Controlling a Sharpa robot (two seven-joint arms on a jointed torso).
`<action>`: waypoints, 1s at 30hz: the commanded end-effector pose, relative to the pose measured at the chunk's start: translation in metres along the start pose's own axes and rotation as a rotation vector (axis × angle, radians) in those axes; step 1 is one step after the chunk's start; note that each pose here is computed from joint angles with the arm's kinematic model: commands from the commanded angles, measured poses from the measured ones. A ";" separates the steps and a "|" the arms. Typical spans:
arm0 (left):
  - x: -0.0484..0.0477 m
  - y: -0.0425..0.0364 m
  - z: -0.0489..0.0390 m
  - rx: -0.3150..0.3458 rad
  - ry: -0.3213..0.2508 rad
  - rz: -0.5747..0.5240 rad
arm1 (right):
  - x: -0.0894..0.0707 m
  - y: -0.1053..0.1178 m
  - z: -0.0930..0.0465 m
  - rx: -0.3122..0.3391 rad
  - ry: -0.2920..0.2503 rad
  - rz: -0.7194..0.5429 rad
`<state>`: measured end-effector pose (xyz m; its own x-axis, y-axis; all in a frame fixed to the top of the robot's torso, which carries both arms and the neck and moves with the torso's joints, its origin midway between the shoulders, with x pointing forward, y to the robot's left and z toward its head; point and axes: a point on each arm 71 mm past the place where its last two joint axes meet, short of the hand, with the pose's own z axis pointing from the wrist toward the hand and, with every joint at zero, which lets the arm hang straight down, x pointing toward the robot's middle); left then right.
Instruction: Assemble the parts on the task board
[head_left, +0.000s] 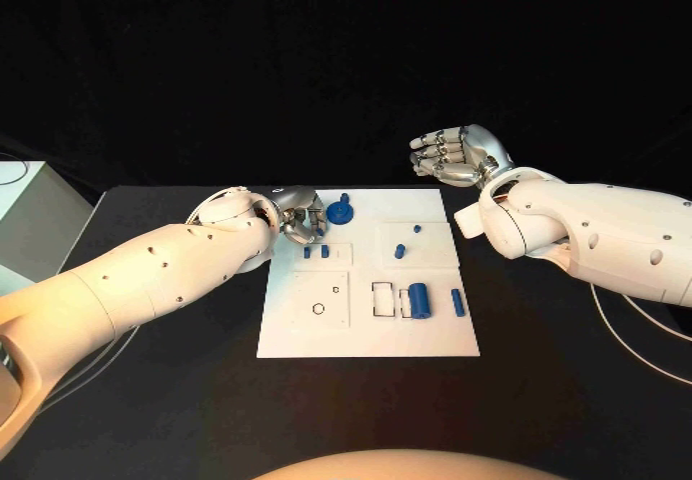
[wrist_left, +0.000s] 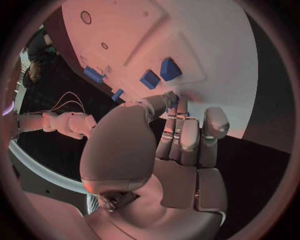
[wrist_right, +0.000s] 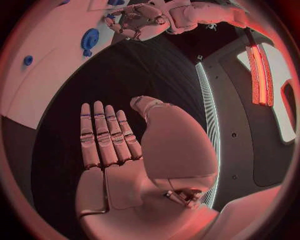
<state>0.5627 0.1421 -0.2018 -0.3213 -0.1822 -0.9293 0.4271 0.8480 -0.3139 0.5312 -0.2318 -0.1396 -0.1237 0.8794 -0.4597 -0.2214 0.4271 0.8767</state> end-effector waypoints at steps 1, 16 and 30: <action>0.0070 0.0017 -0.0008 -0.006 0.032 0.009 | 0.001 0.001 0.000 -0.010 0.016 0.002; 0.0074 0.0037 -0.0012 -0.019 0.041 0.005 | 0.001 0.001 0.000 -0.010 0.016 0.002; 0.0078 0.0053 -0.0009 -0.036 0.045 0.005 | 0.001 0.001 0.000 -0.010 0.017 0.002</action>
<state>0.5620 0.1445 -0.2071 -0.3392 -0.1715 -0.9250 0.4110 0.8574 -0.3097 0.5312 -0.2319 -0.1397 -0.1245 0.8793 -0.4597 -0.2209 0.4271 0.8768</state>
